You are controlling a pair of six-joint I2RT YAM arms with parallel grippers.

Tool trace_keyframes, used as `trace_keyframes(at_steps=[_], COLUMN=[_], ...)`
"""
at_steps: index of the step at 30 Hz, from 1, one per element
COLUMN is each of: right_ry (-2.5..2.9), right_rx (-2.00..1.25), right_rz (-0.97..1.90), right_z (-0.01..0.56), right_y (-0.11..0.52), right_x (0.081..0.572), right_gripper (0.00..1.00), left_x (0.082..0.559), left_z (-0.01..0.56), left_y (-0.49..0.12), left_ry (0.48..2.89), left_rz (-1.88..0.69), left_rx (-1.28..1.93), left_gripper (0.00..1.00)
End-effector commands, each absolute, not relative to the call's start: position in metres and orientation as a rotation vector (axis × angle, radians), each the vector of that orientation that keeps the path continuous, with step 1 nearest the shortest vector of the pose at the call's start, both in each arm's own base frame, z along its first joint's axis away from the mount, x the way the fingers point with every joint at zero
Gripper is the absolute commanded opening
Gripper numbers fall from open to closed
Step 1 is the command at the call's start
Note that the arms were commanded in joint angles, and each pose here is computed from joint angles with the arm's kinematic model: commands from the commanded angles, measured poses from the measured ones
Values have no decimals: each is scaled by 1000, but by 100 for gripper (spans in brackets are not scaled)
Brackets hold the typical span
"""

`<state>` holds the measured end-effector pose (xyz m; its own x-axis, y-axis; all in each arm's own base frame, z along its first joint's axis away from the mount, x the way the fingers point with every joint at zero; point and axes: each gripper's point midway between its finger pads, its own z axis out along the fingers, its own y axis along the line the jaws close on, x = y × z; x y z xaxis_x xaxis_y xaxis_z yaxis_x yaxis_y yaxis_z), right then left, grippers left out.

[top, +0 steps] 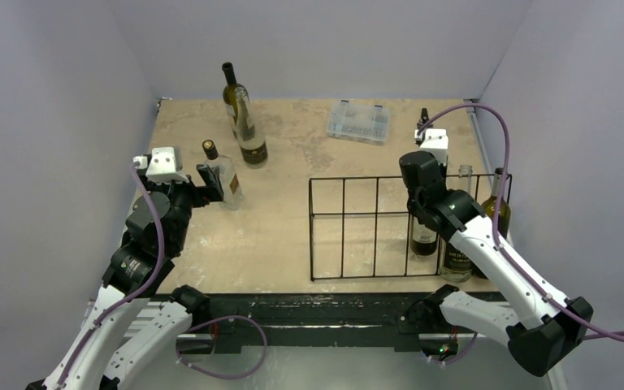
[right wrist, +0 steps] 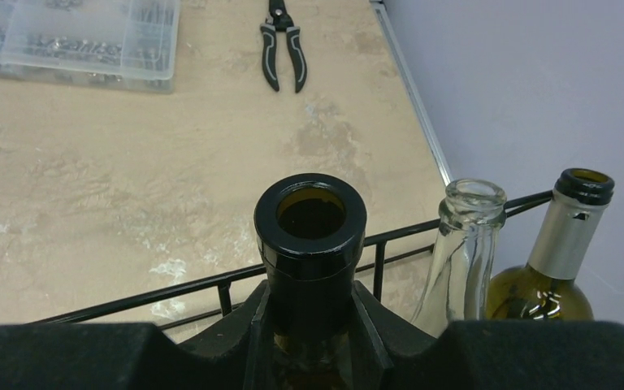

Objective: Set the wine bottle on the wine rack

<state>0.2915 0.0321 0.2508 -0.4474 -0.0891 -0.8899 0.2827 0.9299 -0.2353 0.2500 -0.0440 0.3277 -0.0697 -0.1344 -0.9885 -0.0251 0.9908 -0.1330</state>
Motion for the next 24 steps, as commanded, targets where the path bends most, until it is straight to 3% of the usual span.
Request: trace_keyframes(at_steps=[1,24], right_ry=[1976,2160], right_rx=[199,187], right_rz=[-286,-272], right_z=[251,224], right_y=[50,48], right_x=[298,267], right_gripper=[0,0], left_x=[247,247], left_z=[347,348], left_y=[-47,-48], left_ry=[1597,1603], left_rz=[-135,-142], left_rx=[-130,-131], left_gripper=[89,89])
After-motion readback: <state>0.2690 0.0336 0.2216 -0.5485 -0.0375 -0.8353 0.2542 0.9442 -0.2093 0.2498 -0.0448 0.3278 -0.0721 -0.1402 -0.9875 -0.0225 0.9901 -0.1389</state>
